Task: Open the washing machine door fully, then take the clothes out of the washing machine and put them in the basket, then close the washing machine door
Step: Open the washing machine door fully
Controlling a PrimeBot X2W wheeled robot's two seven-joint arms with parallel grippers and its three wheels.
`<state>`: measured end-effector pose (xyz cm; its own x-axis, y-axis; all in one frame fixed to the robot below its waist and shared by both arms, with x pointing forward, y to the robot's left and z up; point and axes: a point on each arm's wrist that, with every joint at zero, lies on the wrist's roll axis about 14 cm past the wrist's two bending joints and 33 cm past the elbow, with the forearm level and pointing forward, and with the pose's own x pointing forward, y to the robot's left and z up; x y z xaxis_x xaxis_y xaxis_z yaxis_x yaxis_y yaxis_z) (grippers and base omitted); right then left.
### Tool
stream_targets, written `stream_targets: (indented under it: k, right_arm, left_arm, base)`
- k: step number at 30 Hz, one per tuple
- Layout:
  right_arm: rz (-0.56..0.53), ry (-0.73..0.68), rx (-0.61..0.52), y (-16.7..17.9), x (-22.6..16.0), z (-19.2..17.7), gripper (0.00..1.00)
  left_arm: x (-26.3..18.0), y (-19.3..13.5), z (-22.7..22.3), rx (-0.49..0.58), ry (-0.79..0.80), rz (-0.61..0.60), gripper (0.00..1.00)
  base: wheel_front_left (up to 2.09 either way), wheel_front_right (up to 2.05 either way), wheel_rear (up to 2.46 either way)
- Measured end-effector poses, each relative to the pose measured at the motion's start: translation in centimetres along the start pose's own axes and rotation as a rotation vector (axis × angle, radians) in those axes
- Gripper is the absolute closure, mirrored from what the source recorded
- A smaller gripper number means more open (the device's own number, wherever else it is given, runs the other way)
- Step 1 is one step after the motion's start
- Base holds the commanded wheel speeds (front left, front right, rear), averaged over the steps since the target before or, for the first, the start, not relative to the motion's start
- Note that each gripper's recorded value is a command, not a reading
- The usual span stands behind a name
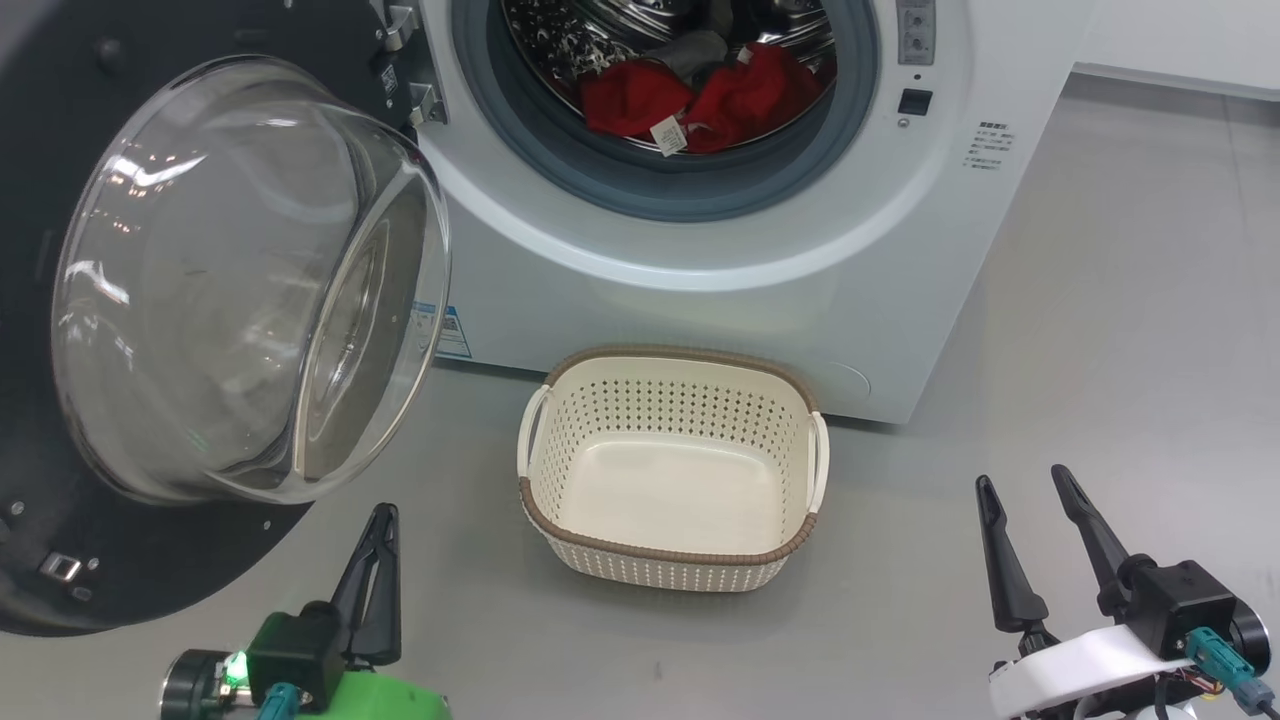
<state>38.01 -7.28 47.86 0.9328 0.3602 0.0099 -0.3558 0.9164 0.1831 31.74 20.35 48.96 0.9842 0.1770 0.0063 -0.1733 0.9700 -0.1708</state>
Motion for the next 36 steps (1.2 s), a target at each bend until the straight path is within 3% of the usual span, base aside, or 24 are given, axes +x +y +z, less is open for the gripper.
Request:
stream_targets:
  k: [4,8,9,10,11,36]
  right_arm:
    - [-0.036,-0.01,-0.003,-1.0,-0.7,0.3,0.0]
    - [-0.067,-0.019,-0.004,-1.8,-1.4,0.7,0.0]
    - [-0.075,-0.021,-0.005,-2.0,-1.6,0.7,0.0]
    - [-0.083,-0.024,-0.006,-2.2,-1.8,0.8,0.0]
    - [-0.091,-0.026,-0.006,-2.4,-1.9,0.9,0.0]
    - [-0.269,-0.063,-0.019,-6.6,-6.8,2.1,0.0]
  left_arm:
    - [0.2,-2.4,-0.1,-0.009,0.003,-0.074,0.96]
    - [0.5,-3.9,-0.1,-0.015,0.003,-0.123,0.53]
    - [0.5,-4.2,-0.2,-0.015,0.006,-0.13,0.35]
    - [0.6,-4.5,-0.3,-0.016,0.008,-0.137,0.08]
    - [0.7,-4.7,-0.3,-0.017,0.008,-0.145,0.0]
    - [1.2,-9.4,-1.7,-0.019,0.067,-0.279,0.0]
  base:
    - [0.0,0.0,0.0]
    - [0.0,0.0,0.0]
    - [0.0,0.0,0.0]
    - [0.0,0.0,0.0]
    - [0.0,0.0,0.0]
    - [0.0,0.0,0.0]
